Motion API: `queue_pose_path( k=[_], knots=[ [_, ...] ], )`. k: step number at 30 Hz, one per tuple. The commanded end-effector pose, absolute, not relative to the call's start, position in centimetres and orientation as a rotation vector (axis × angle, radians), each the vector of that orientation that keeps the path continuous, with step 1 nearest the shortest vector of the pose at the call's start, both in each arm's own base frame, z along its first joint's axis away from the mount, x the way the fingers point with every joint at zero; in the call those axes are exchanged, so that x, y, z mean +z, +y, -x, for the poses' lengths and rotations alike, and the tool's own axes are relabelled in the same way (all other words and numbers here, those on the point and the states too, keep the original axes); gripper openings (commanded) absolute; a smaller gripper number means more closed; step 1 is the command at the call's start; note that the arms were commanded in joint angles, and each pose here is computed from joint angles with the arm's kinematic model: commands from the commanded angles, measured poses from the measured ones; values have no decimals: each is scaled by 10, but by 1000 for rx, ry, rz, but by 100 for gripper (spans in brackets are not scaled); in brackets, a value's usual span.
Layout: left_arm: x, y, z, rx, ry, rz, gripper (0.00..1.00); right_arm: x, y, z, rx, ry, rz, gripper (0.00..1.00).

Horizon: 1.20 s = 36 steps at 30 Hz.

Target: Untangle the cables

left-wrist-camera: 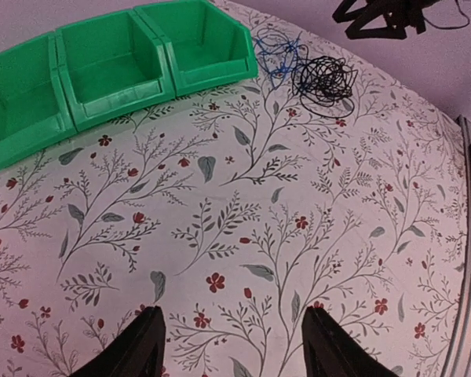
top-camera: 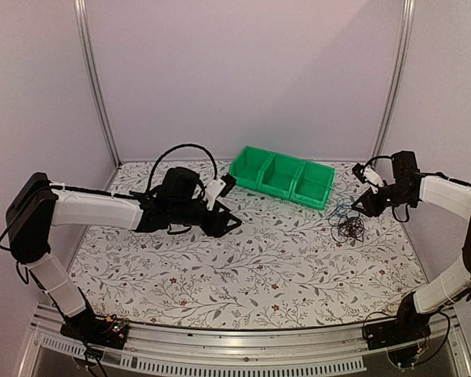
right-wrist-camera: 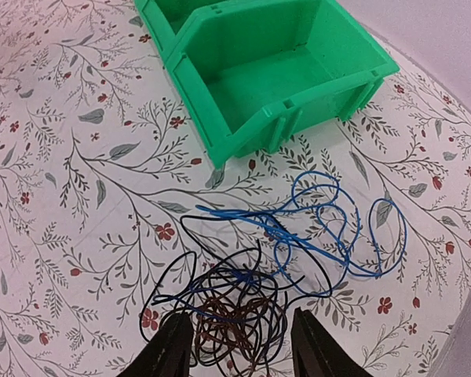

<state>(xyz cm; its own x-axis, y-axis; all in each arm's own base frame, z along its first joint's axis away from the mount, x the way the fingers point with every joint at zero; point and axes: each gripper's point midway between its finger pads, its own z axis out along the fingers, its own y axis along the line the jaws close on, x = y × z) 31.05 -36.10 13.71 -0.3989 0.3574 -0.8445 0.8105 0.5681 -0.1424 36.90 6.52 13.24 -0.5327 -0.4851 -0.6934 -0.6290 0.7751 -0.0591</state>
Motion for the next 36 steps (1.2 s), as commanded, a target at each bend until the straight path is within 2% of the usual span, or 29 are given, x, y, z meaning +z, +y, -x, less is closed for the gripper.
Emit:
queue_pose_path(
  k=[1,9,13,21,32,36],
  knots=[
    [140,-405,-294,-779,1957,-986,60,117,64,-365,259,2271,951,46],
    [126,-451,-278,-910,1994,-1038,60,115,51,-390,171,2299,914,39],
    [129,-459,-277,-935,1987,-1041,60,116,43,-415,126,2330,851,32],
    [123,-456,-273,-931,1997,-1051,60,92,46,-437,207,2407,844,41],
    [118,-463,-272,-973,1989,-1048,60,75,50,-435,264,2451,844,41],
    [118,-464,-272,-977,1988,-1050,60,86,54,-432,282,2426,854,42]
  ],
)
